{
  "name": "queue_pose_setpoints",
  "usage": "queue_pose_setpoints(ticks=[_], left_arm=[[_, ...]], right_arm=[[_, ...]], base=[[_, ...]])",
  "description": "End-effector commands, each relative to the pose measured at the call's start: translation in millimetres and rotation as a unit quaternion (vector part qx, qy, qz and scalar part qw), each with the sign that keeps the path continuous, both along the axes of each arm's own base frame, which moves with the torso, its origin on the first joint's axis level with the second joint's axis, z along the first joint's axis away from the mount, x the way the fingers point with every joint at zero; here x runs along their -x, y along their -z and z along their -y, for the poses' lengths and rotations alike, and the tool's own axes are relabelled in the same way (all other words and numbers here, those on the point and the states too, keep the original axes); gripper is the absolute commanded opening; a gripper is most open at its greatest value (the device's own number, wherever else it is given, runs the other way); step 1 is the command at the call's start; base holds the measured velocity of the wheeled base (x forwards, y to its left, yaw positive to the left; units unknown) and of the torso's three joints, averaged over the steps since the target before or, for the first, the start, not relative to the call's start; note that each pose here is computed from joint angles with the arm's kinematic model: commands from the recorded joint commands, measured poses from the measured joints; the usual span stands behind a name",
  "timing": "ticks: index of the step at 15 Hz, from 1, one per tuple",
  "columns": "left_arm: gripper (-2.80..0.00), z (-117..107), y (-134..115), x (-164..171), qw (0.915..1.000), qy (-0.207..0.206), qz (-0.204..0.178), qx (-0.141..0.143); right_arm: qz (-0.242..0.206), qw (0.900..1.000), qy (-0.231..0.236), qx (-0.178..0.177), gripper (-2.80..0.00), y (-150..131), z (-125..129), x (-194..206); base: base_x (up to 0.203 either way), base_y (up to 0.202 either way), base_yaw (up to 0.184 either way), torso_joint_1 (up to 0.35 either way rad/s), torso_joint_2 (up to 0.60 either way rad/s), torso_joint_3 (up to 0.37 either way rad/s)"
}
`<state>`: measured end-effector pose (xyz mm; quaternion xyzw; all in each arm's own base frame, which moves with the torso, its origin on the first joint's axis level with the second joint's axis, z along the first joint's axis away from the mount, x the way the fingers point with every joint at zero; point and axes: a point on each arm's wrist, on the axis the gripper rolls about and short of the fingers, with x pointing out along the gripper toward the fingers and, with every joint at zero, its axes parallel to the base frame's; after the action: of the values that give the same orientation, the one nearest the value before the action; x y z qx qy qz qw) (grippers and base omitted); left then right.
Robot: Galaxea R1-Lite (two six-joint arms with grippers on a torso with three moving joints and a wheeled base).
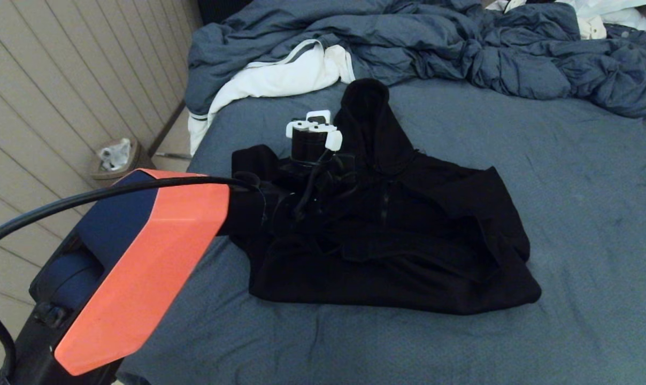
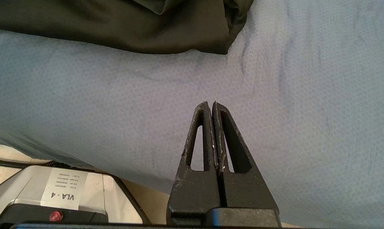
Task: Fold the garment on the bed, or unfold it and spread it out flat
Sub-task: Fold the black sweatshirt
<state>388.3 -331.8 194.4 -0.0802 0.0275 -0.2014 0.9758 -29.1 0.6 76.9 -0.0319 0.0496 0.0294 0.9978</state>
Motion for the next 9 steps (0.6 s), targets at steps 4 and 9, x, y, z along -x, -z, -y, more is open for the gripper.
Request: queue_pose_setpoints(ticks=[4,9], left_arm=[[0.0,7,24,-7,0.9996,-0.001,0.004,-0.026],[0.0,8,32,-11,0.9992,-0.002,0.007,-0.04]], right_arm=[[-0.001,1.0,-0.001,0.0,-2.8,0,0,0],[-0.001,1.0,-0.001,0.0,-2.8,0,0,0]], base=[[0.0,0.0,0.0,0.0,0.0,0.0],[0.0,0.0,0.0,0.0,0.0,0.0]])
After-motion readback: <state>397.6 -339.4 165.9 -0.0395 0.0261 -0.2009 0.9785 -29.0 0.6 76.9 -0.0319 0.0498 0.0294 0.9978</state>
